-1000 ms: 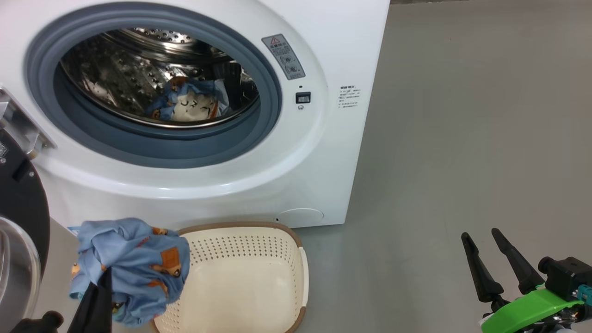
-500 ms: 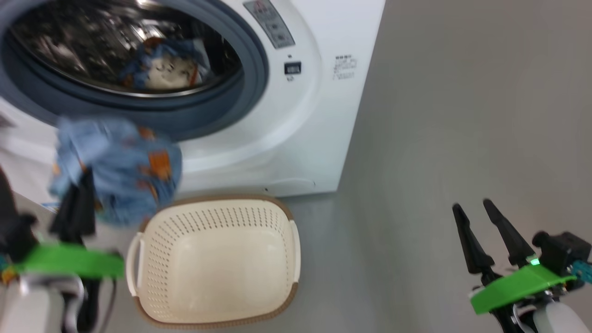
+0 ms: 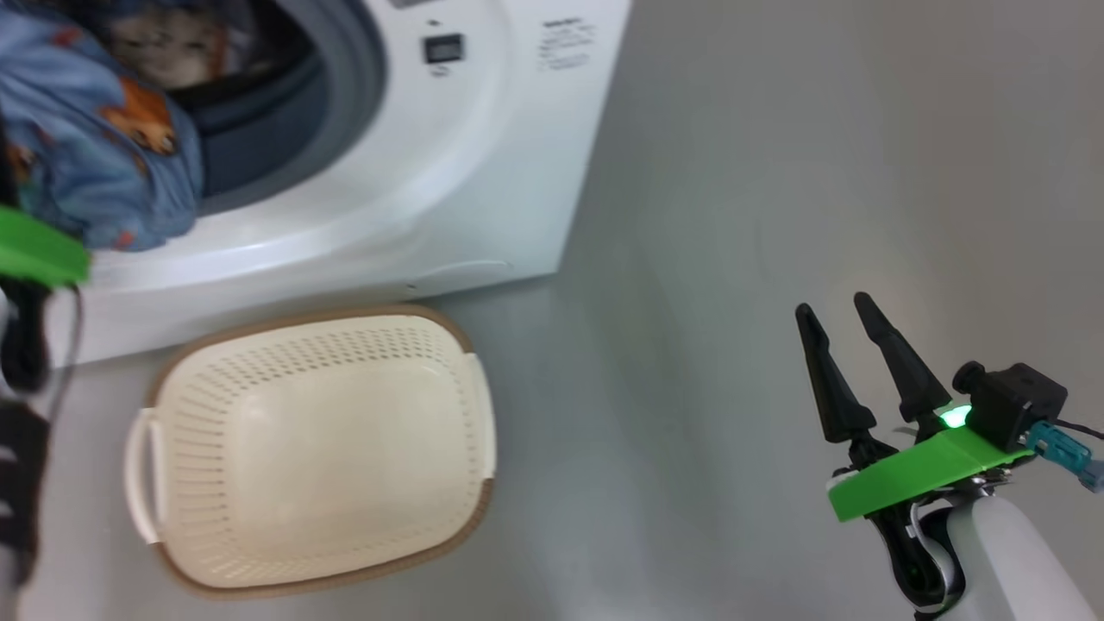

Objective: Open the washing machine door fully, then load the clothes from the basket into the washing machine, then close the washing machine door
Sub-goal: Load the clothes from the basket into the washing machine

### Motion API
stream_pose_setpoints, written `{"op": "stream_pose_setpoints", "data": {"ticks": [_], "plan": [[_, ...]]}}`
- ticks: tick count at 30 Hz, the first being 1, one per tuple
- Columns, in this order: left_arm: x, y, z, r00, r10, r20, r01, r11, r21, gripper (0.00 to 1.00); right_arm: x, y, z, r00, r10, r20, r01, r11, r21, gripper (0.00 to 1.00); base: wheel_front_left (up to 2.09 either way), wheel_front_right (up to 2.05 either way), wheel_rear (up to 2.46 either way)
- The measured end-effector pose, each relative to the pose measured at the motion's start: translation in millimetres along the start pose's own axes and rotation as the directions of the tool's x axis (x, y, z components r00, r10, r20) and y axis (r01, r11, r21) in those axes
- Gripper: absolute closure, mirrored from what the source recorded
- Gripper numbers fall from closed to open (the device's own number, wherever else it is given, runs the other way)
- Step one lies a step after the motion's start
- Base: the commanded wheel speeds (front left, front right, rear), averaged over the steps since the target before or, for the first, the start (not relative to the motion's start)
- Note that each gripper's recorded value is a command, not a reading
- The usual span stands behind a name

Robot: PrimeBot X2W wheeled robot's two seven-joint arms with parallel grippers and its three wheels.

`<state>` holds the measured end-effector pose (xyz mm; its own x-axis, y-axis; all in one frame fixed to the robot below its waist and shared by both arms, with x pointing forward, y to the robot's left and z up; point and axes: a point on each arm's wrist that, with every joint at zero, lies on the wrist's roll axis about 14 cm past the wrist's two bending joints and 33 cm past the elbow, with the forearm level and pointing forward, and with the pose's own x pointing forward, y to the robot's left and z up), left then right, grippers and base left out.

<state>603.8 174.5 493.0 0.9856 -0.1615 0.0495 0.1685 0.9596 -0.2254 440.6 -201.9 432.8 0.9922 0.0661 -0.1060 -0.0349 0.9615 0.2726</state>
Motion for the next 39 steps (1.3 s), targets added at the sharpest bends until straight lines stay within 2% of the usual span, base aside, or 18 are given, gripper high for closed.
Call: {"op": "stream_pose_setpoints", "data": {"ticks": [5, 8, 9, 10, 15, 20, 27, 39], "plan": [[40.0, -0.4, -9.3, 1.0, -0.005, -0.027, 0.006, 1.0, 0.01, 1.0, -0.1, -14.6, -0.3, 0.999, -0.041, -0.003, 0.041, 0.999, -0.012, 0.0, 0.0, 0.0, 0.0], [63.9, -9.8, -3.5, 1.0, -0.028, 0.001, 0.028, 1.0, 0.005, 1.0, -2.0, -23.2, -2.8, 0.998, -0.066, -0.011, 0.065, 0.998, -0.02, 0.0, 0.0, 0.0, 0.0], [70.8, -12.6, -1.9, 0.999, -0.032, 0.012, 0.032, 0.999, -0.001, 0.93, -2.5, -26.0, -4.4, 0.997, -0.074, -0.016, 0.074, 0.997, -0.022, 0.0, 0.0, 0.0, 0.0], [76.4, -14.8, -2.6, 0.999, -0.035, 0.015, 0.035, 0.999, -0.005, 0.02, -2.6, -28.4, -5.4, 0.997, -0.081, -0.019, 0.081, 0.996, -0.024, 0.0, 0.0, 0.0, 0.0], [86.2, -18.5, -23.9, 0.999, -0.037, -0.011, 0.037, 0.999, -0.006, 0.0, -4.2, -36.4, -9.2, 0.994, -0.11, -0.029, 0.109, 0.994, -0.032, 0.0, 0.0, 0.0, 0.0], [76.3, -12.7, -40.8, 0.999, -0.009, -0.042, 0.007, 0.999, -0.033, 0.0, -3.7, -35.5, -10.3, 0.994, -0.108, -0.03, 0.107, 0.994, -0.029, 0.0, 0.0, 0.0, 0.0], [37.8, -7.4, -58.6, 0.996, 0.014, -0.094, -0.018, 0.999, -0.04, 0.0, 0.6, -25.2, -3.1, 0.998, -0.069, -0.013, 0.069, 0.997, -0.031, 0.0, 0.0, 0.0, 0.0], [-43.0, -2.8, -57.9, 0.992, 0.059, -0.107, -0.063, 0.997, -0.04, 0.0, 7.3, -3.4, 15.6, 0.999, 0.025, 0.023, -0.023, 0.998, -0.059, 0.0, 0.0, 0.0, 0.0]]}}
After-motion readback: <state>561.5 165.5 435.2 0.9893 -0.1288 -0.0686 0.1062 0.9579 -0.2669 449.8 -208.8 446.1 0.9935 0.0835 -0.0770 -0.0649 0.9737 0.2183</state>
